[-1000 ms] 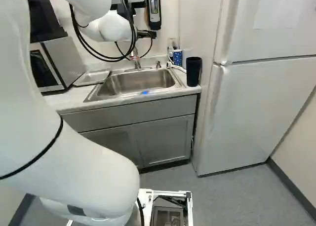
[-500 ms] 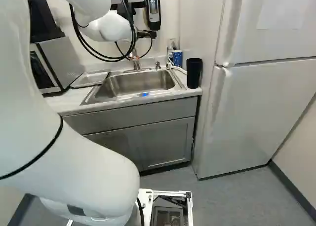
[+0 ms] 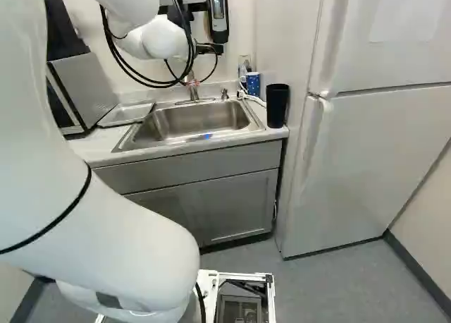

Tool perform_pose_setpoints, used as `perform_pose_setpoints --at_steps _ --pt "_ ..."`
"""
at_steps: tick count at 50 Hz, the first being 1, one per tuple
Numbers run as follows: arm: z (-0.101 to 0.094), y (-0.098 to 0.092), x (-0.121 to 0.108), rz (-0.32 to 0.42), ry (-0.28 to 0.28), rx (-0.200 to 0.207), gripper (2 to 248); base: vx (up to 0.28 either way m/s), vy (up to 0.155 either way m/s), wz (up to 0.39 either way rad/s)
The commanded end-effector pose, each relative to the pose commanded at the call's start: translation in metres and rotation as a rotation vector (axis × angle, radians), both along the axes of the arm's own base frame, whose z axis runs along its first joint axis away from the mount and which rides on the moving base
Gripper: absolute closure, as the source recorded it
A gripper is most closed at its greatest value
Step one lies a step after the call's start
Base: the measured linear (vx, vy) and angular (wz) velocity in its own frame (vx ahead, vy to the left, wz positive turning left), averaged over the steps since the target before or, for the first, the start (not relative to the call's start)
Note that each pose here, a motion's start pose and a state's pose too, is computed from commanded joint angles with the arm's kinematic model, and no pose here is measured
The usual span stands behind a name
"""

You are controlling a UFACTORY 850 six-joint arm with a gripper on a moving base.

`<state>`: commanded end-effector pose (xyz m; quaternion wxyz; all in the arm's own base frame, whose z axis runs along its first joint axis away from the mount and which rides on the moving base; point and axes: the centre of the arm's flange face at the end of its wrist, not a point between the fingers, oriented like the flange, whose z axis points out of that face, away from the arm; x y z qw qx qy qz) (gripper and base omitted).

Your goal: Rinse the cup and place it in the tray

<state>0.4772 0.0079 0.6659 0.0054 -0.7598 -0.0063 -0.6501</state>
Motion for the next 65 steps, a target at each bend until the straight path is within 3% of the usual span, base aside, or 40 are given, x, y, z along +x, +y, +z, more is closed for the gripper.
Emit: perform_pose_setpoints --at_steps 28,65 --pt "0.0 0.0 0.011 0.0 0.003 0.0 3 0.0 0.0 0.0" --pt "-0.005 0.018 0.083 0.03 0.074 -0.002 3 0.0 0.0 0.0"
